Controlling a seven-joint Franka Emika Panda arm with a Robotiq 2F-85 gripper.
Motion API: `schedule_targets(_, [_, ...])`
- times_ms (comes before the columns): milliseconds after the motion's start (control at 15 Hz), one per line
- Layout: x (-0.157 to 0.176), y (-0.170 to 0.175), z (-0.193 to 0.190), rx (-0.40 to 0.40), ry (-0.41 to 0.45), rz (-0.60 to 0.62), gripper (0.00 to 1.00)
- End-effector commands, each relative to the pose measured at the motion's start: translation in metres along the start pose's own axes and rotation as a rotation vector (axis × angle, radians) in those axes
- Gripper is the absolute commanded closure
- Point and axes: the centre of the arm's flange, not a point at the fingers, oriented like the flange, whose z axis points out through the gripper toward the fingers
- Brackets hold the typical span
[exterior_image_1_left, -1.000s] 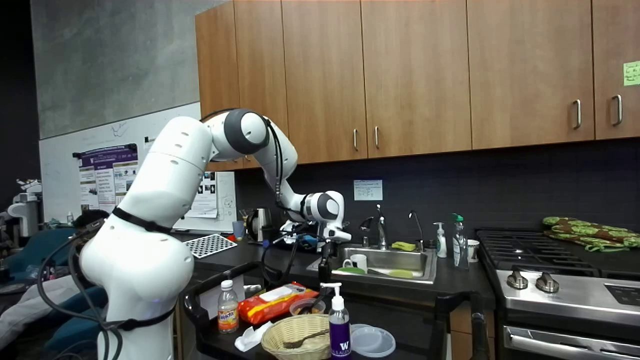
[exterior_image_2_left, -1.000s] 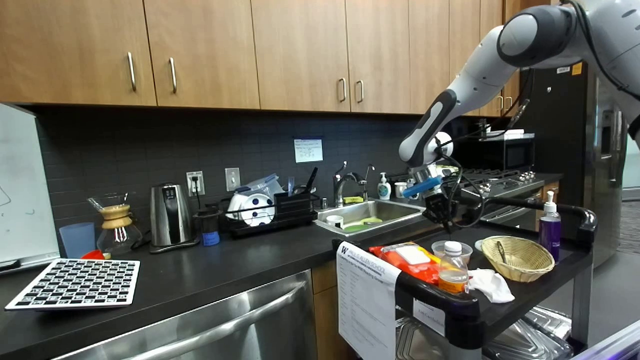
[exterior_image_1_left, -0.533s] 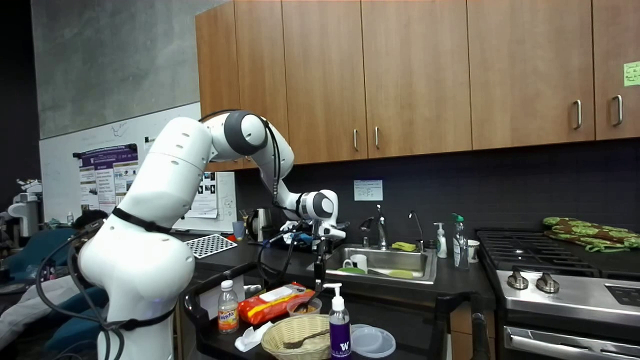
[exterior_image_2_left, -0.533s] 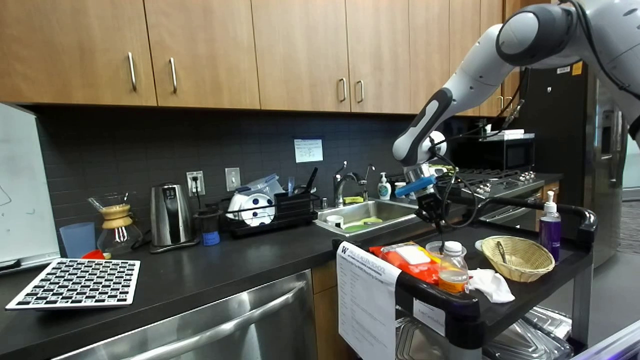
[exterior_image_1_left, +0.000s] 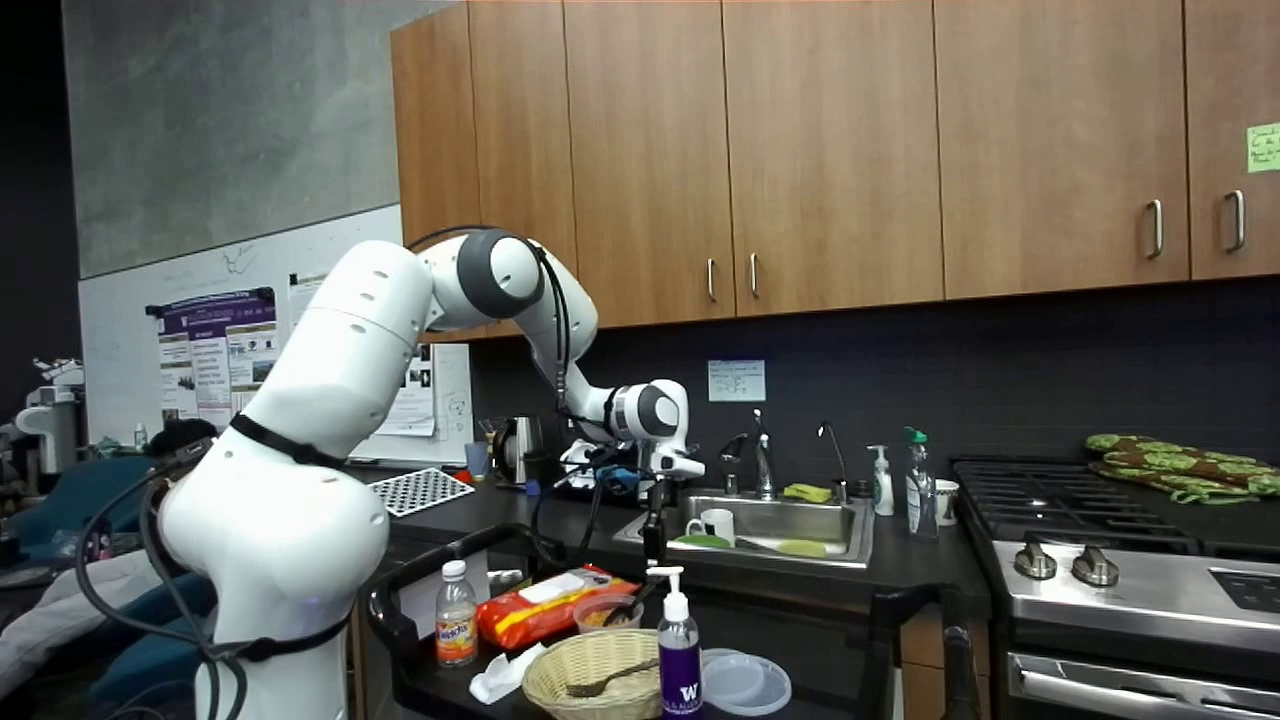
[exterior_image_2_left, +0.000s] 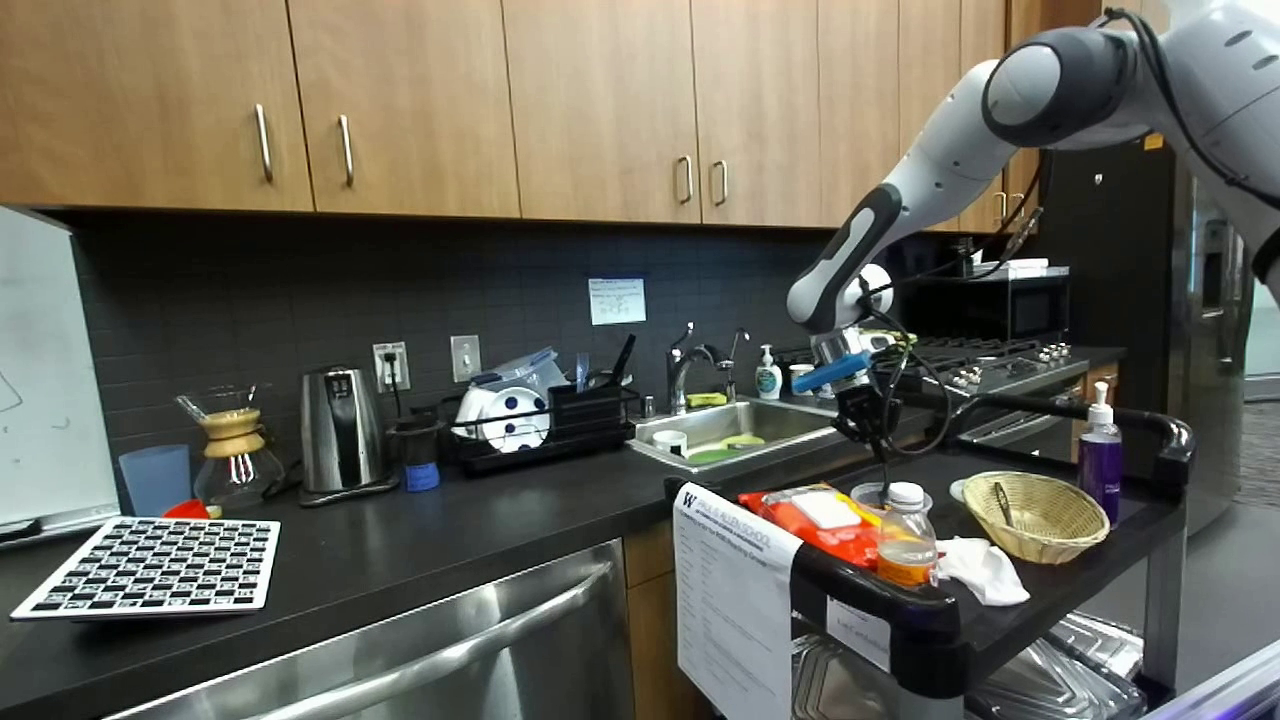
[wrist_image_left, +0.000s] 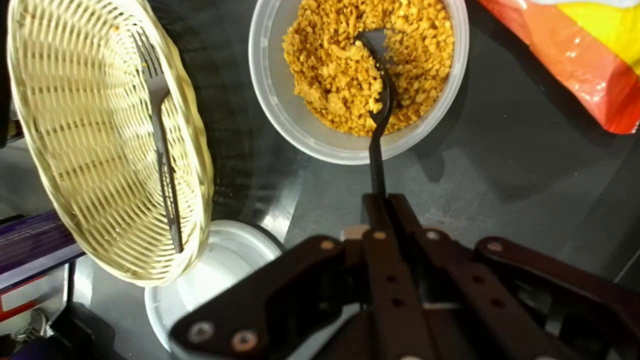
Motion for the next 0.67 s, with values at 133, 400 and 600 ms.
schedule_targets(133, [0.002,0.017,0.001,-0.026,0.007,0.009,0.99])
schedule_targets(400, [-0.019,0.013,0.003,-0.025,-0.001,-0.026,0.99])
schedule_targets(600, [-0.035,0.007,0.003,-0.025,-0.003,-0.057,0.99])
